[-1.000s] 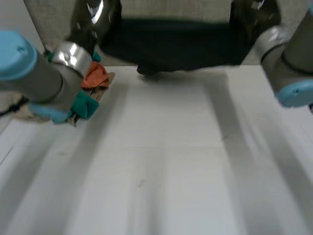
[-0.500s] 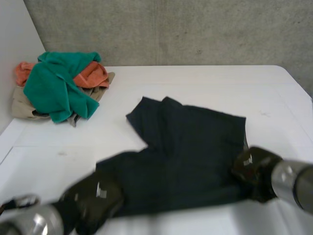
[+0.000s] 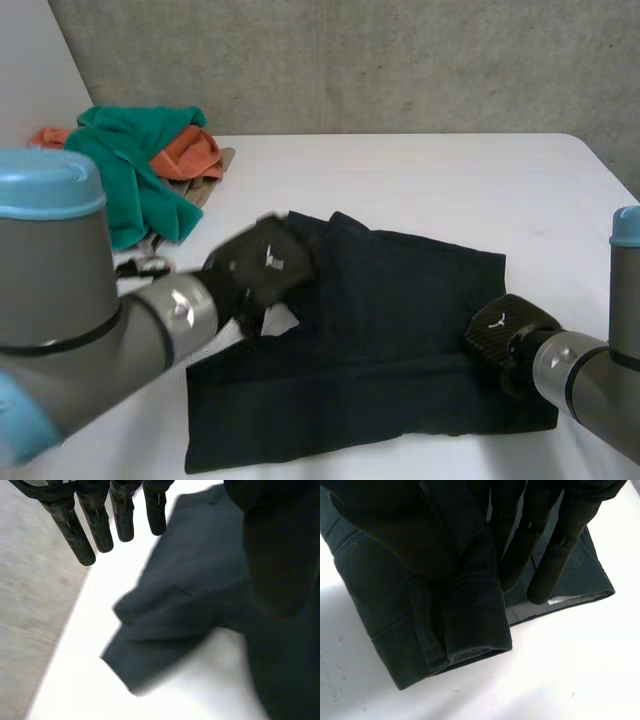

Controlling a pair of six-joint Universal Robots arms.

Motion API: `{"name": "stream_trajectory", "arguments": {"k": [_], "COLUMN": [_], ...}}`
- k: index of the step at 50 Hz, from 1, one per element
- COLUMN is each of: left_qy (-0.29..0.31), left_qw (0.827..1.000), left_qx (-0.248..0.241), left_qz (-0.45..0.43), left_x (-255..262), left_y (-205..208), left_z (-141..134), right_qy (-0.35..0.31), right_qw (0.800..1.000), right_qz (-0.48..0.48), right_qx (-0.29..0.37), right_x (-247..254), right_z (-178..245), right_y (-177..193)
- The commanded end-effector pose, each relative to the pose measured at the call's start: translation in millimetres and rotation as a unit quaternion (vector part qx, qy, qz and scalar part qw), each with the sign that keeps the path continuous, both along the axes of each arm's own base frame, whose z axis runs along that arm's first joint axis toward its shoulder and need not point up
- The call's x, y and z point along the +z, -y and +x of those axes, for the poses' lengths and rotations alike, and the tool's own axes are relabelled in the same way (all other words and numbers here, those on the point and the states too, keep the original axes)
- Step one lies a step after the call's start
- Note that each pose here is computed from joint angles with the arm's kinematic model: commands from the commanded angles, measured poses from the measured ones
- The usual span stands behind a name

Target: Fold the laundry.

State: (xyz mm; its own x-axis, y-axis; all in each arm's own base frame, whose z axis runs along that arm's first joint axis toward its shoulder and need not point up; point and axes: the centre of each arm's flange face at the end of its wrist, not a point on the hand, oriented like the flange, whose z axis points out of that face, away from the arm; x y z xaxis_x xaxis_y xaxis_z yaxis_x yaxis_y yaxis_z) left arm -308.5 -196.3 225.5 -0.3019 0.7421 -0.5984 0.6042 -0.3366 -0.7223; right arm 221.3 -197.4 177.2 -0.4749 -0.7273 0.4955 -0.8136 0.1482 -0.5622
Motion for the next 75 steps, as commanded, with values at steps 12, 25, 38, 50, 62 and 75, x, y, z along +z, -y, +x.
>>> {"name": "stream_trajectory", "arguments": {"k": [12,25,38,50,62,75], "left_qy": [-0.02,0.052,0.092,-0.073,-0.021,0.032], "left_qw": [1.0,0.991,0.977,0.992,0.998,0.983], "left_qx": [-0.001,0.122,0.193,0.097,0.055,0.179], "left_qz": [-0.008,-0.014,-0.004,-0.03,0.033,0.011], "left_x": [-100,-98,-90,-45,-111,-95], "left_y": [111,110,96,107,126,126], "left_z": [-41,-12,16,-22,-36,-3], "right_qy": [0.006,0.011,0.016,0.018,0.033,0.04], "right_qw": [1.0,0.999,0.999,0.999,0.999,0.999], "right_qz": [-0.018,-0.034,-0.043,-0.049,-0.04,-0.037], "right_qx": [-0.006,-0.004,-0.004,-0.004,-0.01,-0.001], "right_x": [-18,-16,-10,-9,-10,-9], "right_z": [-5,-5,-6,-5,-5,-3], "right_y": [-3,-7,-8,-7,-8,-8]}}
